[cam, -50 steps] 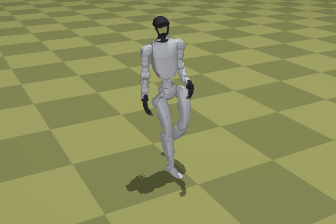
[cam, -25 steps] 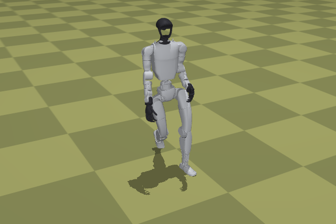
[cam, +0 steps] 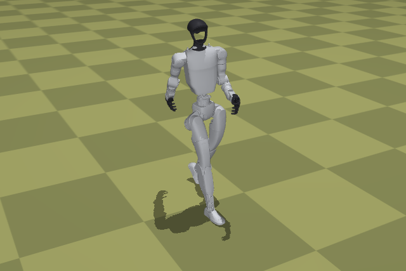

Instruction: Walk run

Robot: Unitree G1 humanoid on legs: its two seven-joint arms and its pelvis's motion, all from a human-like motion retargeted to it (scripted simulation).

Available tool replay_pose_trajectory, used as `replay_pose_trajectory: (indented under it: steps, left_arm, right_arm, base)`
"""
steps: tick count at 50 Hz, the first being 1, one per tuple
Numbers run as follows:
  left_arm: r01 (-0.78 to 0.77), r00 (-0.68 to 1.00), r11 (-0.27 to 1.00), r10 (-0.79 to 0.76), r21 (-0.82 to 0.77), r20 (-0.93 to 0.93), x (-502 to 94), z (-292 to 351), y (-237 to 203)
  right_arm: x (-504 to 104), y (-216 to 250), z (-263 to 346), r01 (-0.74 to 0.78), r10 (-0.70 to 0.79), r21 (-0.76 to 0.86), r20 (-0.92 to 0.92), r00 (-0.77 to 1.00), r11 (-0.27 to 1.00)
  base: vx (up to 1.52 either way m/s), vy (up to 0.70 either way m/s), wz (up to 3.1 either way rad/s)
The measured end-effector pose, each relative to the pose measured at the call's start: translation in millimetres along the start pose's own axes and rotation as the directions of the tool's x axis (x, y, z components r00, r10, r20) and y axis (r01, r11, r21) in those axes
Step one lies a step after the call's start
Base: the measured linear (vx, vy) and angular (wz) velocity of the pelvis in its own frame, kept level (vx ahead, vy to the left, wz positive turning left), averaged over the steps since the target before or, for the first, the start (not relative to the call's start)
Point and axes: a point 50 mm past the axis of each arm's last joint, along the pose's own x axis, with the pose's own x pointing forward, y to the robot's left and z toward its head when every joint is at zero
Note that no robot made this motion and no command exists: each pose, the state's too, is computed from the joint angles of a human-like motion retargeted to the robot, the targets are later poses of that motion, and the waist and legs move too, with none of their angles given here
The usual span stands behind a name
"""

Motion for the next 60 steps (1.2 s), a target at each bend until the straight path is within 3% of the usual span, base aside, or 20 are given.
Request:
replay_pose_trajectory:
  steps: [6,12,18,23,28,34,38,42,47,51,55,60]
  left_arm:
    - [-0.069,0.997,0.996,0.066,-0.060,-0.048,-15,-17,-2]
    - [-0.125,0.991,0.988,0.121,-0.086,-0.053,-24,-21,2]
    - [-0.125,0.990,0.991,0.122,-0.043,-0.069,-33,-21,6]
    - [-0.123,0.989,0.992,0.119,-0.042,-0.087,-35,-24,7]
    - [-0.130,0.984,0.990,0.123,-0.046,-0.129,-39,-32,8]
    - [-0.141,0.982,0.989,0.135,-0.035,-0.130,-36,-30,16]
    - [-0.113,0.989,0.993,0.109,-0.031,-0.105,-17,-22,15]
    - [-0.064,0.997,0.998,0.063,-0.026,-0.039,5,-8,3]
    - [0.009,0.999,0.999,-0.011,0.031,0.044,20,14,0]
    - [0.009,0.998,0.999,-0.012,0.046,0.056,19,19,10]
    - [-0.014,1.000,0.999,0.013,0.036,0.025,11,12,15]
    - [-0.040,0.998,0.999,0.039,-0.006,-0.057,-5,-10,12]
  right_arm:
    - [-58,-13,162,0.131,-0.086,-0.076,0.436,0.896,0.988]
    - [-218,0,322,0.399,-0.144,-0.028,0.908,0.394,0.916]
    - [-378,27,370,0.506,-0.095,0.156,0.985,-0.143,0.848]
    - [-433,32,369,0.465,-0.117,0.273,0.934,-0.338,0.842]
    - [-384,22,369,0.462,-0.136,0.215,0.971,-0.199,0.861]
    - [-224,13,327,0.500,-0.128,-0.067,0.930,0.345,0.864]
    - [-121,2,250,0.404,-0.149,-0.232,0.680,0.718,0.885]
    - [-46,-8,142,0.201,-0.087,-0.312,0.342,0.936,0.928]
    - [-2,11,21,-0.036,0.042,-0.262,0.018,0.999,0.964]
    - [6,26,-29,-0.134,0.115,-0.181,-0.110,0.987,0.974]
    - [5,24,-31,-0.166,0.154,-0.100,-0.118,0.981,0.981]
    - [-5,7,37,-0.041,0.047,-0.065,0.085,0.995,0.997]
  base:
    - [0.94,-0.61,-0.28]
    - [0.79,-0.42,-0.96]
    - [0.88,-0.31,-0.88]
    - [0.99,-0.26,-0.19]
    - [1.10,-0.20,-0.59]
    - [1.21,-0.42,0.13]
    - [1.13,0.04,0.64]
    - [0.97,-0.01,1.17]
    - [0.93,-0.31,1.00]
    - [1.03,-0.57,0.20]
    - [1.01,-0.51,0.12]
    - [1.11,-0.60,0.72]
